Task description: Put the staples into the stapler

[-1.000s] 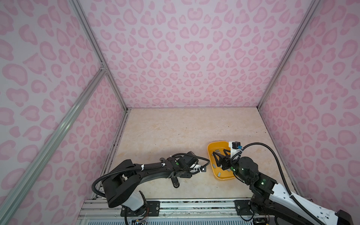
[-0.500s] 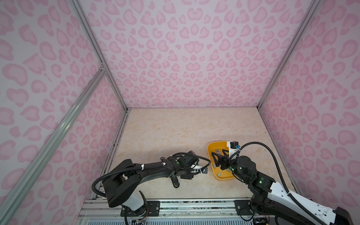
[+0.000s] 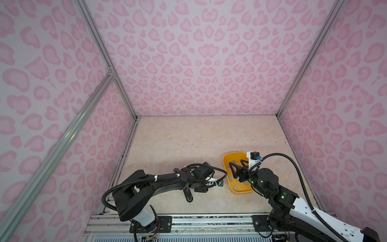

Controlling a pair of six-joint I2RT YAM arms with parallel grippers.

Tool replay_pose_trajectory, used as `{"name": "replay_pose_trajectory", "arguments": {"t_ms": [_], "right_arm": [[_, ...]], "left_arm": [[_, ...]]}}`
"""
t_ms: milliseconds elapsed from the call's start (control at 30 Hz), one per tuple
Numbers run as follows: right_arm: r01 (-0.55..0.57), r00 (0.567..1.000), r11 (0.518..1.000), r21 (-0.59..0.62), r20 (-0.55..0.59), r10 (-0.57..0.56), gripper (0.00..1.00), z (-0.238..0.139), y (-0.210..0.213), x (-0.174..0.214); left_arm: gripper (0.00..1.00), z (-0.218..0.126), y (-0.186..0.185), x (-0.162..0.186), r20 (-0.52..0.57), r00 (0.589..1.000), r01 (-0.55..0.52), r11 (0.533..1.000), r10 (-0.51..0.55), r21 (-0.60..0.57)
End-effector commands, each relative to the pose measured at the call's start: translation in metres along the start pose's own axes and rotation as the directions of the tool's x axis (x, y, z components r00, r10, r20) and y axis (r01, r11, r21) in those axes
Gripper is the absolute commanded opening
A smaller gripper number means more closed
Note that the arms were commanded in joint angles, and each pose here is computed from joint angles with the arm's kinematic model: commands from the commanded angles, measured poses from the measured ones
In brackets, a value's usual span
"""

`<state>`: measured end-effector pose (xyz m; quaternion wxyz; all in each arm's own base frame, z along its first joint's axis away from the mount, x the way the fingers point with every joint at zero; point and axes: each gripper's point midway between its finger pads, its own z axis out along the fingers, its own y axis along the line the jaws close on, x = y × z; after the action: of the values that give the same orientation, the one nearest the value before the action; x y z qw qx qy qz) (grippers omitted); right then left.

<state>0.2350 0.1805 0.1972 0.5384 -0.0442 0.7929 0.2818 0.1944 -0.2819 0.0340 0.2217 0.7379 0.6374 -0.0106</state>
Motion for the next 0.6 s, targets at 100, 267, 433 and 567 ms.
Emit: {"name": "replay_pose_trajectory", "arguments": {"t_ms": [100, 267, 433, 567], "right_arm": [[-0.001, 1.000, 1.000, 0.002, 0.010, 0.001, 0.81, -0.0011, -0.0019, -0.0011], [-0.004, 1.000, 1.000, 0.000, 0.007, 0.004, 0.81, -0.0013, -0.0021, -0.0003], [-0.006, 1.000, 1.000, -0.006, 0.008, 0.006, 0.81, -0.0021, -0.0011, -0.0013], [-0.010, 1.000, 1.000, -0.009, 0.016, 0.011, 0.81, -0.0034, -0.0012, -0.0023]], "left_arm": [[0.47, -0.0071, 0.0014, 0.0061, -0.009, 1.000, 0.025, 1.000, -0.025, -0.007], [0.46, -0.0080, -0.0002, 0.0074, -0.016, 0.999, 0.028, 1.000, -0.028, 0.005], [0.43, -0.0038, -0.0031, 0.0095, -0.036, 0.999, 0.027, 0.999, -0.026, 0.026], [0.30, -0.0020, -0.0048, 0.0091, -0.042, 0.999, 0.026, 0.999, -0.024, 0.041]]}}
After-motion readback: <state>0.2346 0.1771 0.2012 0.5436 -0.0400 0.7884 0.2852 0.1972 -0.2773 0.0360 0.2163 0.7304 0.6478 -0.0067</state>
